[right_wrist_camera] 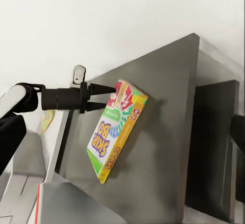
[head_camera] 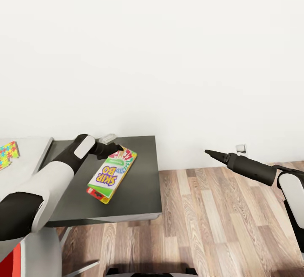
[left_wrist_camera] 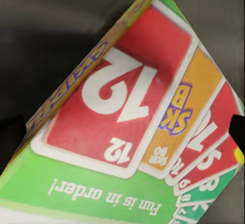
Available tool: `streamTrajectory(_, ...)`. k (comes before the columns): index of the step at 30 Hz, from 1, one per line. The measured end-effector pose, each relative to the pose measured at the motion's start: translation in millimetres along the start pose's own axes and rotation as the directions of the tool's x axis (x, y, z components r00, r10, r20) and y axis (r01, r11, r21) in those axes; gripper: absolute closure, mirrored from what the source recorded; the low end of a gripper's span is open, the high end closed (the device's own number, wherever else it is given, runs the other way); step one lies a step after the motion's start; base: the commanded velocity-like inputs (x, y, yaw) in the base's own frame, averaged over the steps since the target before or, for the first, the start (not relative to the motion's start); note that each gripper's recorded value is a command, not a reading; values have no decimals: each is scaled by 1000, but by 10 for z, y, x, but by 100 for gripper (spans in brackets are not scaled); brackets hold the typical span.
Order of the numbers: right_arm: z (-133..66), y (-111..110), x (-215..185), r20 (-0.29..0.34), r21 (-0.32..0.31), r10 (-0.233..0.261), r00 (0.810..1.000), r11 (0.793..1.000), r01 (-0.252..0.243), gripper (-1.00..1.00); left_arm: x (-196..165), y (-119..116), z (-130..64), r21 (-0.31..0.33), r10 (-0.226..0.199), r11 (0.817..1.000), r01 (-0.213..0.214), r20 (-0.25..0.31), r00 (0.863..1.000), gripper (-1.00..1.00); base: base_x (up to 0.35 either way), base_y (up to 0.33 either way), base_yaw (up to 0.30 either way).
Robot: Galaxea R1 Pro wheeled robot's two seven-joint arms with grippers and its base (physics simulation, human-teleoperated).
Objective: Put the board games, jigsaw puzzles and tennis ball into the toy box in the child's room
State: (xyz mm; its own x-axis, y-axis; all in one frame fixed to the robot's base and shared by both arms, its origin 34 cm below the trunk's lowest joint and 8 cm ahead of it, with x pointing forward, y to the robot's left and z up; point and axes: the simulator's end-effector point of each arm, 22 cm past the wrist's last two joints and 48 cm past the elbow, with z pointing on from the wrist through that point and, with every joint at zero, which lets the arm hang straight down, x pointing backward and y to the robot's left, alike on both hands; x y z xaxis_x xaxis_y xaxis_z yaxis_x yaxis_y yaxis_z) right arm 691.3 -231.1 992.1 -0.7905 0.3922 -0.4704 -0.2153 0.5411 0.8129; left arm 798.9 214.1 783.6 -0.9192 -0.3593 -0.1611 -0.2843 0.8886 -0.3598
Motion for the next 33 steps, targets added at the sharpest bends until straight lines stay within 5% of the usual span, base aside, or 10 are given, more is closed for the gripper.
streamTrajectory(33,-2,-2,-4,1,1,0,1000,1000,0,-100,-43,-49,-19,13,-1,1000,0,14,1000,-100,-40,0,-33)
